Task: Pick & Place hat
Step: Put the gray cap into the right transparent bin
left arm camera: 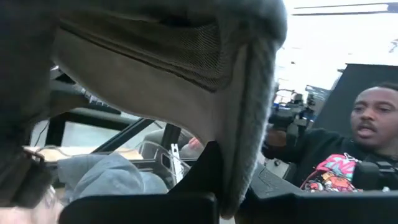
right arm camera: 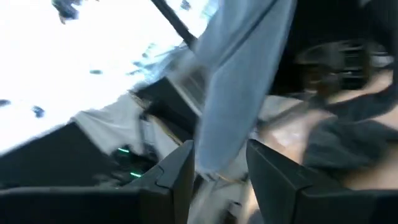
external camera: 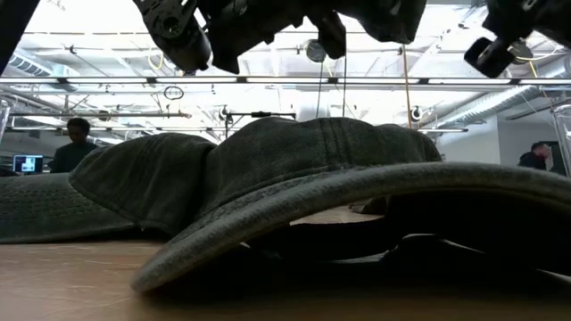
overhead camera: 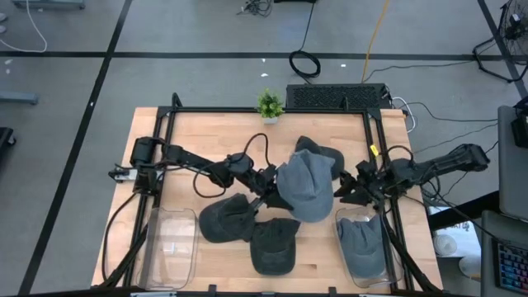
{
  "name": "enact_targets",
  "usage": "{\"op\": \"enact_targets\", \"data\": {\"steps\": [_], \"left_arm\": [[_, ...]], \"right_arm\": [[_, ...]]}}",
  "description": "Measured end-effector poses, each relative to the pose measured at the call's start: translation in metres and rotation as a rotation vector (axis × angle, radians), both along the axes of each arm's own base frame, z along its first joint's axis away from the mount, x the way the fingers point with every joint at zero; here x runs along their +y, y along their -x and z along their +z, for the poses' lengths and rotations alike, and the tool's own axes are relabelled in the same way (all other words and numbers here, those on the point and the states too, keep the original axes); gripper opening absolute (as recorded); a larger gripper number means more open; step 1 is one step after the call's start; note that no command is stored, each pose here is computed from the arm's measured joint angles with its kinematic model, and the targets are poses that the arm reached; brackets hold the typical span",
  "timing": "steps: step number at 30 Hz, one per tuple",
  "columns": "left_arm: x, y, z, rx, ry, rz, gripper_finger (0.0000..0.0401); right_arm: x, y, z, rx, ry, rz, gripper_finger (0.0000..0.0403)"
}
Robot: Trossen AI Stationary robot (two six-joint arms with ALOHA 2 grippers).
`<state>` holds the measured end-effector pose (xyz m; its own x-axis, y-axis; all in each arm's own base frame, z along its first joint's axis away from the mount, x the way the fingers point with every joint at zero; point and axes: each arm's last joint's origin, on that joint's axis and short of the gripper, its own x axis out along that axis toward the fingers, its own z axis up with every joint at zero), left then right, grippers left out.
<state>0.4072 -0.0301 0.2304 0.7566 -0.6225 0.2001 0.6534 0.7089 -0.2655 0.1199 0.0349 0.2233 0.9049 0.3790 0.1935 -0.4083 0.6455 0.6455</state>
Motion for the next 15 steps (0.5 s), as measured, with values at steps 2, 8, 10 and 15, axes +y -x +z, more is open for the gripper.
{"op": "enact_targets", "data": {"steps": [2, 8, 10, 15], "left_arm": [[0.005, 0.000, 0.000, -0.005, -0.001, 0.001, 0.0008], [0.012, 0.000, -0.001, 0.002, -0.010, -0.003, 0.0008], [0.012, 0.000, -0.001, -0.001, -0.013, -0.006, 0.0009], [0.009, 0.000, -0.001, -0.004, -0.015, -0.011, 0.0008]], "right_arm": [[0.000, 0.001, -0.013, -0.023, -0.042, 0.015, 0.0137], [-0.001, 0.004, -0.025, -0.068, -0.067, 0.016, 0.0137], [-0.002, 0.004, -0.025, -0.076, -0.052, -0.015, 0.0137], [-0.002, 0.000, -0.027, -0.052, -0.024, -0.072, 0.0137]]}}
